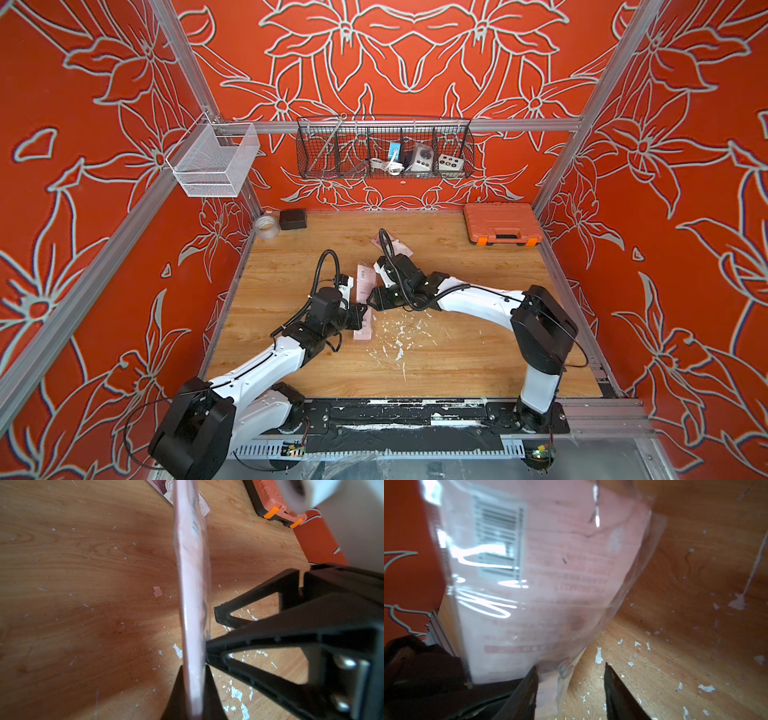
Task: Open the ruler set and take out the ruler
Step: Open the ruler set bag.
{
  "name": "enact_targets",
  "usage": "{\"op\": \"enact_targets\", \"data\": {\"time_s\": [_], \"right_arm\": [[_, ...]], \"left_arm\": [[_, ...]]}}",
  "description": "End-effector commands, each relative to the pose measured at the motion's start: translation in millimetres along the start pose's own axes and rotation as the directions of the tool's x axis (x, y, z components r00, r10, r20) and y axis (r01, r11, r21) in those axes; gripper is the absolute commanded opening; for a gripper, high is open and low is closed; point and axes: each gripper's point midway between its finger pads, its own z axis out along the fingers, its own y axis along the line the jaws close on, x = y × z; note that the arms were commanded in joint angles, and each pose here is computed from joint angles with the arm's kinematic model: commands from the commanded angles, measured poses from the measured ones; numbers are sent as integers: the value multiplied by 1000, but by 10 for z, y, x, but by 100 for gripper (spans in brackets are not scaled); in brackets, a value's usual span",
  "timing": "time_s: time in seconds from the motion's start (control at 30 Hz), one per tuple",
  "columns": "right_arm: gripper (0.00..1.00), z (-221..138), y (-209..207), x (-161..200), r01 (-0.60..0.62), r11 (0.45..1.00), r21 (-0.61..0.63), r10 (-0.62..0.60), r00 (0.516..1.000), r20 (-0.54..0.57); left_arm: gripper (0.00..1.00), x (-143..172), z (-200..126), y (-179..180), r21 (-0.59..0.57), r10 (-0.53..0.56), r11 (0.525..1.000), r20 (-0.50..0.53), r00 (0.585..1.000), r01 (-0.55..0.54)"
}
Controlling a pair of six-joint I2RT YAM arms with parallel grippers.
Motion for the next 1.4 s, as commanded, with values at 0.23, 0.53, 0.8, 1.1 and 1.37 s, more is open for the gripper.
{"op": "enact_targets", "data": {"time_s": [0.23,0.53,0.8,1.1,1.37], "right_arm": [[12,225,-251,233,-54,988,145,66,994,-83],[16,173,-345,85,-3,974,225,14,999,-48],[2,183,-370,20,38,967,252,-27,999,-48],[0,172,-434,7,4,984,177,5,999,-51],[0,130,-694,99,-57,996,64,61,996,-65]], "left_arm": [[0,-166,-47,-120,32,24,999,66,998,-26],[0,-74,-20,-191,67,28,997,35,999,-30],[0,-4,-15,-225,78,53,995,14,998,-54],[0,49,-8,-198,78,27,997,11,1000,-28],[0,72,-81,-413,203,55,978,8,998,-55]]}}
